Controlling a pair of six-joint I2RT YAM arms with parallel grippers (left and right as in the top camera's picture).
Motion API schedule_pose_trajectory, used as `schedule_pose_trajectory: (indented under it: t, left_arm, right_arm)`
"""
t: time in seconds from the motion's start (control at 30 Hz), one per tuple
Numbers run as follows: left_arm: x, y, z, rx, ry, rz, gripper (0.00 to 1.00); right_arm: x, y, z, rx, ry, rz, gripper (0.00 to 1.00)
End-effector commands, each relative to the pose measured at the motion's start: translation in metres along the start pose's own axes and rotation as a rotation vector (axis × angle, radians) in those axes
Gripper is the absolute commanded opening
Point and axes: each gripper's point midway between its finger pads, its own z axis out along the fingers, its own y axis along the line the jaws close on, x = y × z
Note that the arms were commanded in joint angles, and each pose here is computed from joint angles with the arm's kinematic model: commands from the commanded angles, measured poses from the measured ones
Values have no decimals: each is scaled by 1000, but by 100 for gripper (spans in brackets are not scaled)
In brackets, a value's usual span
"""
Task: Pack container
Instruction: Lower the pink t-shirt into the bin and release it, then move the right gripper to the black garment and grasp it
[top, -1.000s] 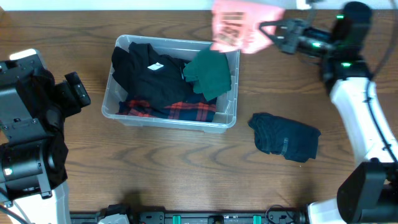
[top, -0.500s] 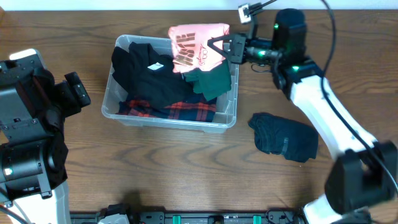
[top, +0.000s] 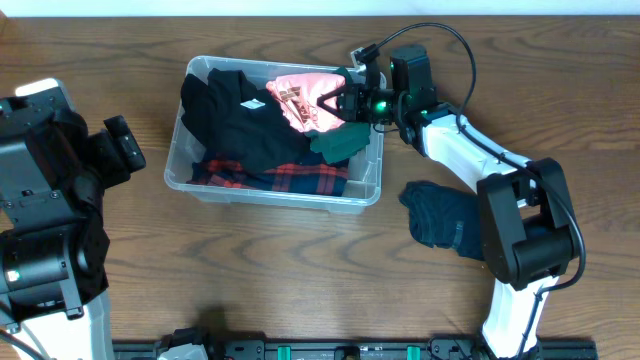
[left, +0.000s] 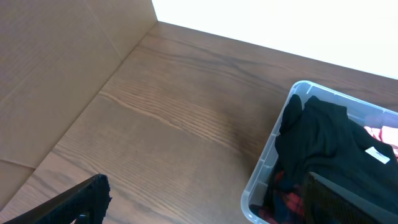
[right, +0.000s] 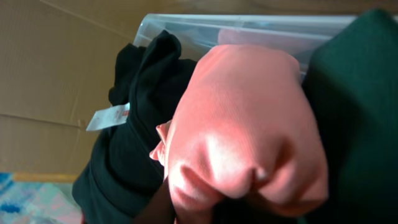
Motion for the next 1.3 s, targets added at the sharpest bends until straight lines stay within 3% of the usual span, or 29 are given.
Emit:
schedule_pose_trajectory:
  t: [0.0, 0.13, 0.27, 0.37, 0.57, 0.7, 0.77, 0.83, 1.07, 1.27]
  left_arm:
    - [1, 4, 1, -17, 5, -14, 98]
    - [1, 4, 1, -17, 5, -15, 98]
    - [1, 4, 1, -17, 5, -15, 98]
    - [1, 4, 1, -17, 5, -15, 98]
    - [1, 4, 1, -17, 5, -14, 98]
    - [1, 4, 1, -17, 5, -14, 98]
    - [1, 4, 1, -17, 5, -15, 98]
    - [1, 4, 1, -17, 5, -15, 98]
    - [1, 4, 1, -17, 5, -15, 98]
    - [1, 4, 1, -17, 5, -14, 98]
  right_arm:
    - [-17, 31, -19, -20, -50, -79, 30]
    - [-37, 79, -59, -30, -129, -222, 48]
    - [-58, 92, -117, 122, -244, -306, 60]
    - [-71, 71, -165, 296, -324, -273, 69]
    - [-68, -3, -260, 556, -372, -84, 73]
    - [-30, -59, -308, 716, -305, 142, 75]
    - [-6, -83, -332, 819, -269, 259, 86]
    - [24, -103, -353, 910, -217, 387, 89]
    - [107, -121, -368, 949, -26, 691, 92]
    - [147, -146, -352, 946, 20, 765, 94]
